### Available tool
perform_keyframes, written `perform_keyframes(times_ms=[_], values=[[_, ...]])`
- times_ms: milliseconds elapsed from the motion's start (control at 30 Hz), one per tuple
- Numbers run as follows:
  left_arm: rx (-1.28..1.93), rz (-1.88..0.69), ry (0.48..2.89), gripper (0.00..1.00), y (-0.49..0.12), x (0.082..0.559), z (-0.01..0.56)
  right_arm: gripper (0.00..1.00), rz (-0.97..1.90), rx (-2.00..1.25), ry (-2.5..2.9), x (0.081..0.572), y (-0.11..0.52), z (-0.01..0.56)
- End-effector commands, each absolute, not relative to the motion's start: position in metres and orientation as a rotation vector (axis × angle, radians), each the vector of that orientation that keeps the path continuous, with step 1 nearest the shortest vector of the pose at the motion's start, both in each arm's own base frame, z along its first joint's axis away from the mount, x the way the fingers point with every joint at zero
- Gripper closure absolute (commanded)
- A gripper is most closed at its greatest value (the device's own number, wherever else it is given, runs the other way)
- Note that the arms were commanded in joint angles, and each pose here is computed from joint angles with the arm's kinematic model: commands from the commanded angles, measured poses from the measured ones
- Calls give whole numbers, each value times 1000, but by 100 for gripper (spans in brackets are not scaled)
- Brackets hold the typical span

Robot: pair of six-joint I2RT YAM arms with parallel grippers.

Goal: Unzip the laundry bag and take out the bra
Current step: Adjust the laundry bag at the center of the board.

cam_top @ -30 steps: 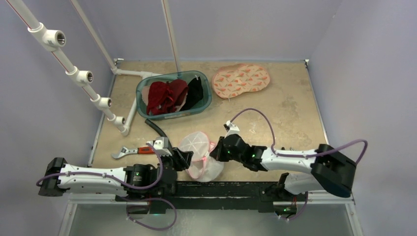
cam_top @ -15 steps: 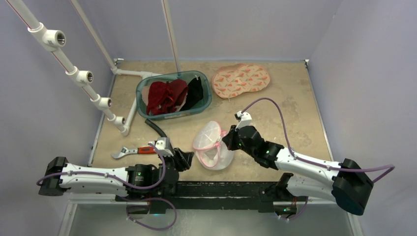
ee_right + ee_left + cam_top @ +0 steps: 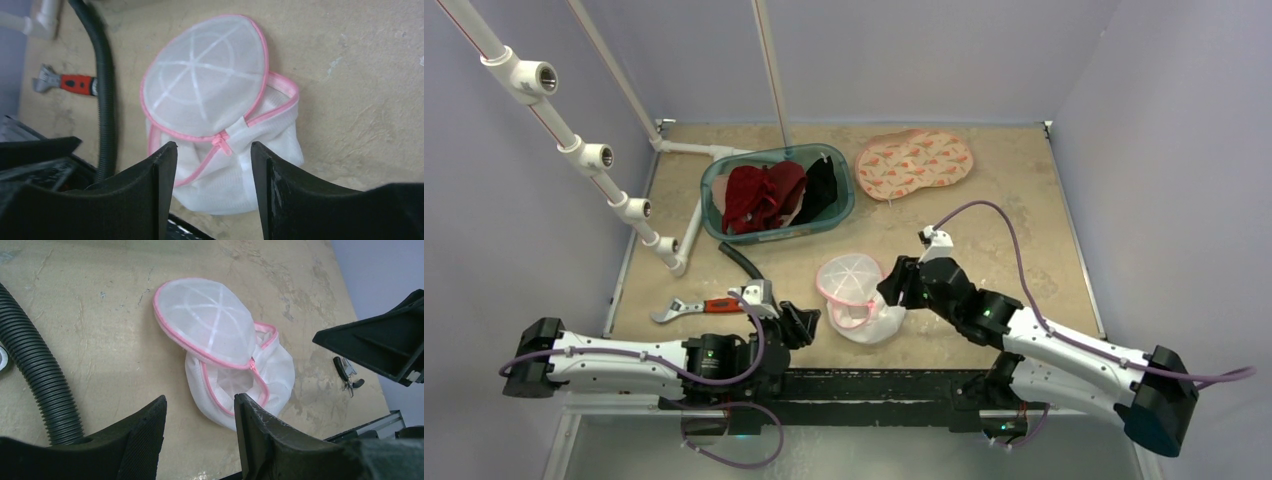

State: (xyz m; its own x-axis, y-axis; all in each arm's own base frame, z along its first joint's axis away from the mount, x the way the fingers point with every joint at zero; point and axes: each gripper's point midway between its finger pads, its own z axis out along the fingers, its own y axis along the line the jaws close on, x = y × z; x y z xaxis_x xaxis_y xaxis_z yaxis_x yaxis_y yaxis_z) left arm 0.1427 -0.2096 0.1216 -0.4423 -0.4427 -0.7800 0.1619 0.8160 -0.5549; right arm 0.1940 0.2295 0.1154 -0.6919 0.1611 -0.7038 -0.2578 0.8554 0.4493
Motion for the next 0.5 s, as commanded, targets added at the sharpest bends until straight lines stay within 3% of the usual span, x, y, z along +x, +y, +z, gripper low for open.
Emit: perform_keyframes(times_ms=[0,133,467], values=[[-231,-729,1902,49,-216,143,123,41,860,239,2214,196,242,149],[-228,-736,1901,49,-220,142,124,39,1021,460,2268,186,258,134],[-226,-734,1904,49,-225,142,119,38,997,754,2304,193,259,92]])
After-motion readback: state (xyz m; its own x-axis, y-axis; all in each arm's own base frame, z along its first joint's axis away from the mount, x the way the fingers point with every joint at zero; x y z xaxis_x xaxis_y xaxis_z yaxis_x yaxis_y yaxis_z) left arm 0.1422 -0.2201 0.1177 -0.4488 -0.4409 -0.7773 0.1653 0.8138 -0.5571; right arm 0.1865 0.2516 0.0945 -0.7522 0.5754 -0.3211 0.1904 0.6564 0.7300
